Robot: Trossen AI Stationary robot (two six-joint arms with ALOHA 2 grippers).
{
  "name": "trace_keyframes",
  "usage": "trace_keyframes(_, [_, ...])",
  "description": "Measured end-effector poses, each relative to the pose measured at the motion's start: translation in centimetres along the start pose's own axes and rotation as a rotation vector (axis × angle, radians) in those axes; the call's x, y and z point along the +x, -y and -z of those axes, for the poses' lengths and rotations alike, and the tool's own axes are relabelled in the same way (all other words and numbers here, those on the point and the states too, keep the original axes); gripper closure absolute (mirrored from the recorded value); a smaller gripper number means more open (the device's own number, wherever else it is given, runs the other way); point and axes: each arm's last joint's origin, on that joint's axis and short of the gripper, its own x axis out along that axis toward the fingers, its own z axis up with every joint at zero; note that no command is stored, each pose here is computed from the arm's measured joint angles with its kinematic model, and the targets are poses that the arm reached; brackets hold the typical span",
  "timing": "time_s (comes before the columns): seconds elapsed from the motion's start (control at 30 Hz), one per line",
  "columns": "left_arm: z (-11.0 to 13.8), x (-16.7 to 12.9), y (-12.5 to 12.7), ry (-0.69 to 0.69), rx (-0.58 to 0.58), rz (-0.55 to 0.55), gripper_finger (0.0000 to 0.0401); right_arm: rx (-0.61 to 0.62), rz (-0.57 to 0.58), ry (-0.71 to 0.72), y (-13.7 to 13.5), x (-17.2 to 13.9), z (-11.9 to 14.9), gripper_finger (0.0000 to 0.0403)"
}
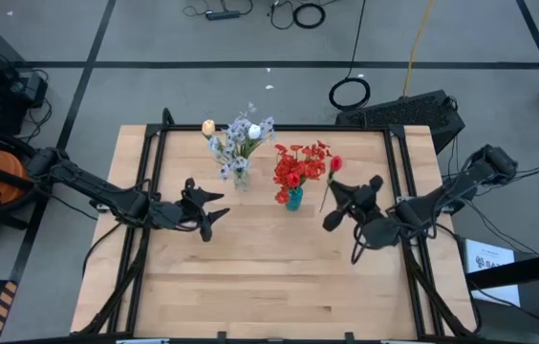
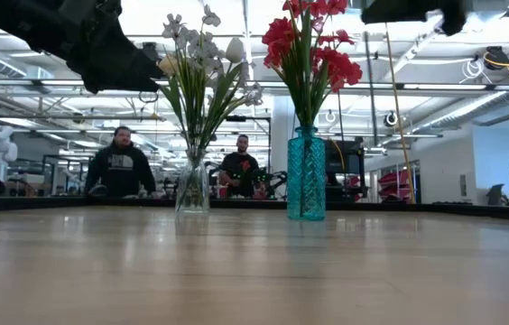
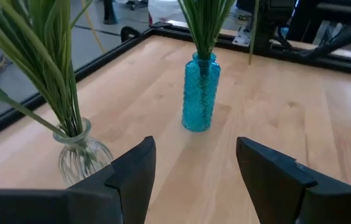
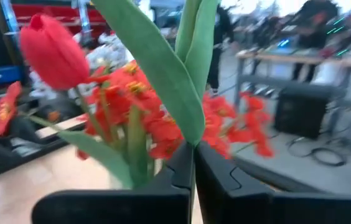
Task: Sort flowers into vase by color
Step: Put the red tulip into the transparent vase
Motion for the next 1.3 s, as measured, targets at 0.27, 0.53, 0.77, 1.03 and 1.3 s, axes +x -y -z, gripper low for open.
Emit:
trace_keyframes(0.27, [0.0,0.0,0.0,0.001,0.046,-0.002,0.0173,0.088,-0.36,-0.026,-1.1,2.2,-2.3,0.0402])
trace_keyframes(0.53, [-0.1,0.0,0.0,0.005,0.036,-0.001,0.0173,0.077,-0.497,0.168,-0.8,4.5,-4.8,0.0402])
trace_keyframes(0.77, [-0.3,0.0,0.1,0.024,0.021,0.005,0.0173,0.035,-0.514,0.233,-0.1,5.1,-5.7,0.0402])
trace_keyframes(1.03, [-0.3,0.0,0.1,0.024,0.02,0.005,0.0173,-0.013,-0.544,0.15,1.5,3.2,-6.3,0.0402])
trace_keyframes(1.3, [-0.3,0.0,0.0,0.032,0.02,-0.018,0.0173,0.017,-0.542,0.135,4.3,1.2,-5.7,0.0402])
